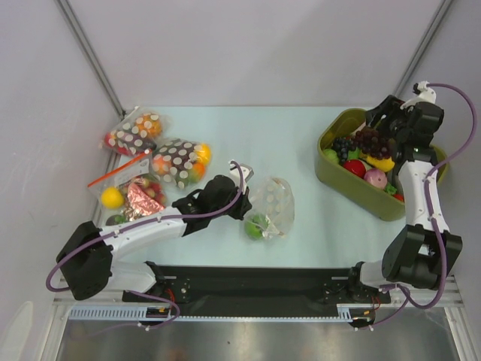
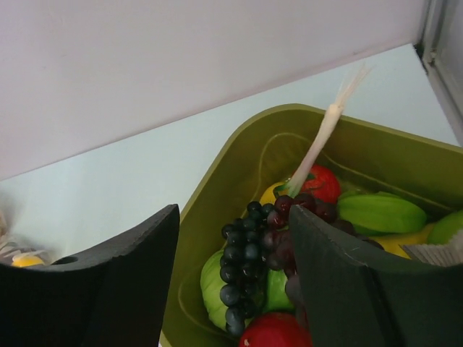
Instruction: Open the zip-top bag and remove the fake food
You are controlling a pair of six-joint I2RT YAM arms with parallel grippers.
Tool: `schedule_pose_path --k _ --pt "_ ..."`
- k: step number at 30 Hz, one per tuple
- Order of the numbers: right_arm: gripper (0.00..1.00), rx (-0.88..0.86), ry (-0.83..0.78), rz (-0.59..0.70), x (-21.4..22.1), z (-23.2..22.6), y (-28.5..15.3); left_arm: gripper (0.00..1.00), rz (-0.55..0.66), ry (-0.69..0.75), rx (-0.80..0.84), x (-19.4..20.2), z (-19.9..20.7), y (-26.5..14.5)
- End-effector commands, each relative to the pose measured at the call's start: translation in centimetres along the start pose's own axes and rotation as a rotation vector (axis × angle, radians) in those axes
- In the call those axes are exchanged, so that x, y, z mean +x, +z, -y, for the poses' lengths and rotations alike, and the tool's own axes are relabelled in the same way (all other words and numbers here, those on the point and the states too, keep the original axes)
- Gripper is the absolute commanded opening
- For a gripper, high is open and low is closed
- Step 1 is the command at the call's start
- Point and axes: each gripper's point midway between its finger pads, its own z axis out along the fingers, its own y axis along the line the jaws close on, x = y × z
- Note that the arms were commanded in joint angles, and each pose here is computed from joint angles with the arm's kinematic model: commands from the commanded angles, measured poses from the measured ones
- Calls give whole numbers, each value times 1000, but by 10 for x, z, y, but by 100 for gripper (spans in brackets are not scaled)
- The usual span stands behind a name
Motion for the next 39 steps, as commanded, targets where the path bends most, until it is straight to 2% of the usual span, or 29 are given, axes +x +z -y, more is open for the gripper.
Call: schedule_pose_path --k 1,5,7,13,16,17,19,20,22,24,27,32,39 --pt "69 44 -76 163 -57 -14 -38 0 50 9 0 -16 1 -9" --pt "71 132 -123 260 -80 -12 -75 0 54 12 -2 -18 1 -9" --pt "71 118 -136 296 -89 -23 -96 0 62 14 -1 -22 2 -10" --pt "70 -63 -130 273 -76 -70 -130 0 74 17 1 -30 4 -11" --pt "64 -230 -124 185 -47 -111 -136 1 80 17 3 -32 5 -12" --pt "57 -272 -121 149 -33 -120 -135 0 81 17 4 -33 5 -12" --pt "51 -401 -123 79 -7 -153 -140 0 83 15 3 -34 5 -13" --pt "45 -469 -127 40 7 -168 -144 0 85 14 3 -34 5 -13" --pt "38 -600 -118 -74 47 -195 -152 0 86 11 3 -34 5 -13" --pt "27 -709 -96 -183 84 -218 -161 0 88 10 3 -35 5 -13" --pt "17 -824 -90 -288 121 -240 -178 0 91 10 2 -36 5 -14" --pt "14 -931 -117 -485 201 -265 -206 0 94 12 13 -38 8 -12" --pt "13 -798 -170 -635 270 -245 -194 0 100 12 29 -40 11 -10"
